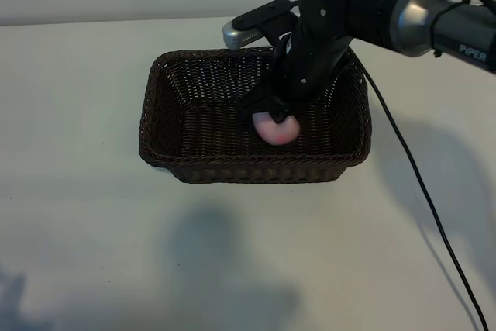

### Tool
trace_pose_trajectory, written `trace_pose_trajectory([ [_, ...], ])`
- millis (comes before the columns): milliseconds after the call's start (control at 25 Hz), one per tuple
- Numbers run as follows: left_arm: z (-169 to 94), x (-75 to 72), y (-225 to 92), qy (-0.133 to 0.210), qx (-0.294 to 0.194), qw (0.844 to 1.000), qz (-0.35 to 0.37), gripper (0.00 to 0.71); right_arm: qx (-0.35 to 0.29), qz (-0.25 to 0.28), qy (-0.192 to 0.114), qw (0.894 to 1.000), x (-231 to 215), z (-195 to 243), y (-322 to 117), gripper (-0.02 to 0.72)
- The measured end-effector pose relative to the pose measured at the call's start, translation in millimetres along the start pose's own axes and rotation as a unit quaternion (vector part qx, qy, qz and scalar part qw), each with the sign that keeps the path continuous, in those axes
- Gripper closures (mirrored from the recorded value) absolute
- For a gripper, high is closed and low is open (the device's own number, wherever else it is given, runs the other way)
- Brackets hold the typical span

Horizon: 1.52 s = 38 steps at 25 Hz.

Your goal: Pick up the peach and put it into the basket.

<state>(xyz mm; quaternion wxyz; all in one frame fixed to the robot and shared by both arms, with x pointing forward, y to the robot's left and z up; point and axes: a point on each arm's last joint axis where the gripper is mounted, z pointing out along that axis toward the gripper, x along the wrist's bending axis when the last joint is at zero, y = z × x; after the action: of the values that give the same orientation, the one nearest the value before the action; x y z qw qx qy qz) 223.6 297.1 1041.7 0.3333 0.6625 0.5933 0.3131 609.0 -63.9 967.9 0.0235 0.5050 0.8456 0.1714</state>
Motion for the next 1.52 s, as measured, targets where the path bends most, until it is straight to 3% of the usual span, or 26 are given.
trace_pose_trajectory([
  [280,0,0.0,0,0.000,0.000,1.000,0.000,0.285,0.008,0.000,0.000,1.000,0,2,-1,0.621],
  [640,0,0.0,0,0.000,0.000,1.000,0.000,0.285,0.019,0.000,0.001,1.000,0,0,-3,0.266],
  [760,0,0.0,0,0.000,0.000,1.000,0.000,0.285,0.019,-0.001,0.001,1.000,0,-1,-2,0.202],
  [1160,0,0.0,0,0.000,-0.001,1.000,0.000,0.285,-0.009,-0.011,0.003,1.000,7,-48,6,0.179],
  [1360,0,0.0,0,0.000,-0.001,1.000,0.000,0.285,-0.024,-0.011,-0.014,1.000,-4,-81,10,0.177],
  [1520,0,0.0,0,0.000,-0.001,1.000,0.000,0.285,-0.026,0.014,-0.043,0.999,-37,-98,8,0.177],
])
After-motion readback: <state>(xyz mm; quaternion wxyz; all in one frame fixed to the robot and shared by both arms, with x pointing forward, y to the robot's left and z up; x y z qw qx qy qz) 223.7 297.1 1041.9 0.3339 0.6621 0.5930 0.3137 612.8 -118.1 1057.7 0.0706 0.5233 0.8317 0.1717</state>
